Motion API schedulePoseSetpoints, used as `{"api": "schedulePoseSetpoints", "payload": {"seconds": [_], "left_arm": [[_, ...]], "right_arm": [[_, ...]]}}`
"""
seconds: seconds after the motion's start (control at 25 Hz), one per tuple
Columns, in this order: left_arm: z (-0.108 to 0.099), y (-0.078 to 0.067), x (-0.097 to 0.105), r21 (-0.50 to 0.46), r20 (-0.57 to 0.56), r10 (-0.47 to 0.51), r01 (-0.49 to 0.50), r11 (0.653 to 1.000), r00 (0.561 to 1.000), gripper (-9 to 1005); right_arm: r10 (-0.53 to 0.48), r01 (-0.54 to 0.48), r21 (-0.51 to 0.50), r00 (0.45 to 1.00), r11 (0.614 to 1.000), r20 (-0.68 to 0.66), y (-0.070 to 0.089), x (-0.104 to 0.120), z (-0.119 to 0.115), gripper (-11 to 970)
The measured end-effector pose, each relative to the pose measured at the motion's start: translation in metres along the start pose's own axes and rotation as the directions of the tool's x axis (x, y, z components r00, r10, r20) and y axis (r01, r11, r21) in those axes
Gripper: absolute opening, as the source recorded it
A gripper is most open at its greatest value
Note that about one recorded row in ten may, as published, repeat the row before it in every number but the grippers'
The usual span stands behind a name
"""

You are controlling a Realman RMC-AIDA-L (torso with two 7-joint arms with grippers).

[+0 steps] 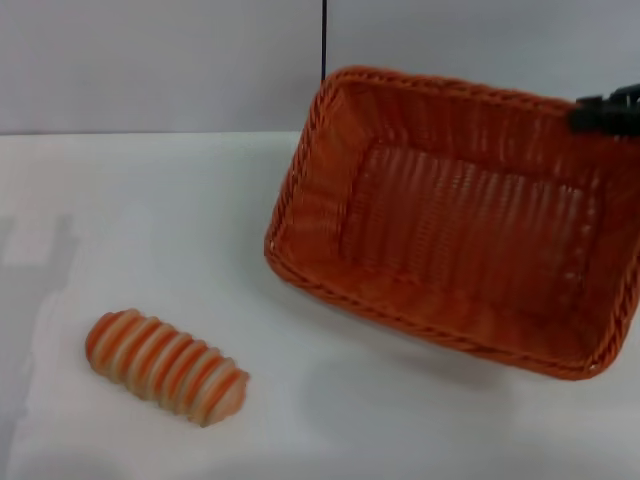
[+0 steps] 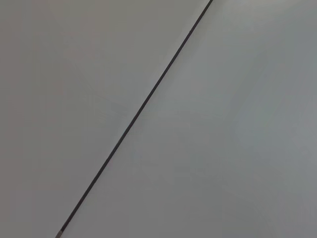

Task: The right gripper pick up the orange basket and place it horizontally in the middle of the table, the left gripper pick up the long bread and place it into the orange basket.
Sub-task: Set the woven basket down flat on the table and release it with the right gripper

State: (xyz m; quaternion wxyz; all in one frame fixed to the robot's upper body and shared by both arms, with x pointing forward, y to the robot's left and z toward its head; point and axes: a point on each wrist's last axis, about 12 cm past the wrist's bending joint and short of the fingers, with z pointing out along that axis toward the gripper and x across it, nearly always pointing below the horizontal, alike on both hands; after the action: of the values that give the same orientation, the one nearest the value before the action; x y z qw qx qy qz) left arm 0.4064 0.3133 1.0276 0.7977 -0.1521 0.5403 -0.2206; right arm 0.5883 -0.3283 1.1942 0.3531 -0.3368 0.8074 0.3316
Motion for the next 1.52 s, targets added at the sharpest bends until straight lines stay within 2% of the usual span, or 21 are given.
{"api": "schedulePoseSetpoints", "payload": {"seconds": [0.04,0.24,0.6,0.64,0.76,1.0,1.24,1.52], "left_arm": [[0.000,0.000,0.000,0.000,0.001,-0.002,0.002,1.000,1.000,831],[0.001,-0.001,0.001,0.003,0.002,-0.005,0.005,1.000,1.000,831],[0.004,-0.002,0.001,0.009,0.004,-0.009,0.009,1.000,1.000,832],[0.004,-0.002,0.001,0.008,0.003,-0.009,0.009,1.000,1.000,832],[0.005,-0.002,0.002,0.008,0.001,-0.009,0.009,1.000,1.000,832],[0.005,-0.002,0.002,0.010,-0.001,-0.011,0.011,1.000,1.000,832],[0.005,-0.004,0.004,0.018,-0.012,-0.015,0.015,1.000,1.000,833],[0.005,-0.006,0.006,0.023,-0.014,-0.027,0.028,0.999,1.000,833]], "right_arm": [[-0.014,0.015,-0.018,0.999,1.000,0.043,0.001,-0.001,-0.007,161],[-0.058,0.065,-0.066,0.994,0.996,0.094,0.008,-0.002,-0.021,164],[-0.163,0.173,-0.107,0.982,0.979,0.093,0.013,-0.005,-0.039,172],[-0.208,0.218,-0.139,0.974,0.966,0.087,0.016,-0.006,-0.036,173],[-0.243,0.253,-0.181,0.967,0.951,0.071,0.019,-0.006,-0.026,176],[-0.302,0.287,-0.319,0.953,0.903,0.002,0.025,-0.003,0.017,181],[-0.337,0.300,-0.365,0.941,0.881,-0.039,0.027,-0.003,0.043,187],[-0.363,0.321,-0.376,0.931,0.869,-0.043,0.028,-0.005,0.052,193]]}}
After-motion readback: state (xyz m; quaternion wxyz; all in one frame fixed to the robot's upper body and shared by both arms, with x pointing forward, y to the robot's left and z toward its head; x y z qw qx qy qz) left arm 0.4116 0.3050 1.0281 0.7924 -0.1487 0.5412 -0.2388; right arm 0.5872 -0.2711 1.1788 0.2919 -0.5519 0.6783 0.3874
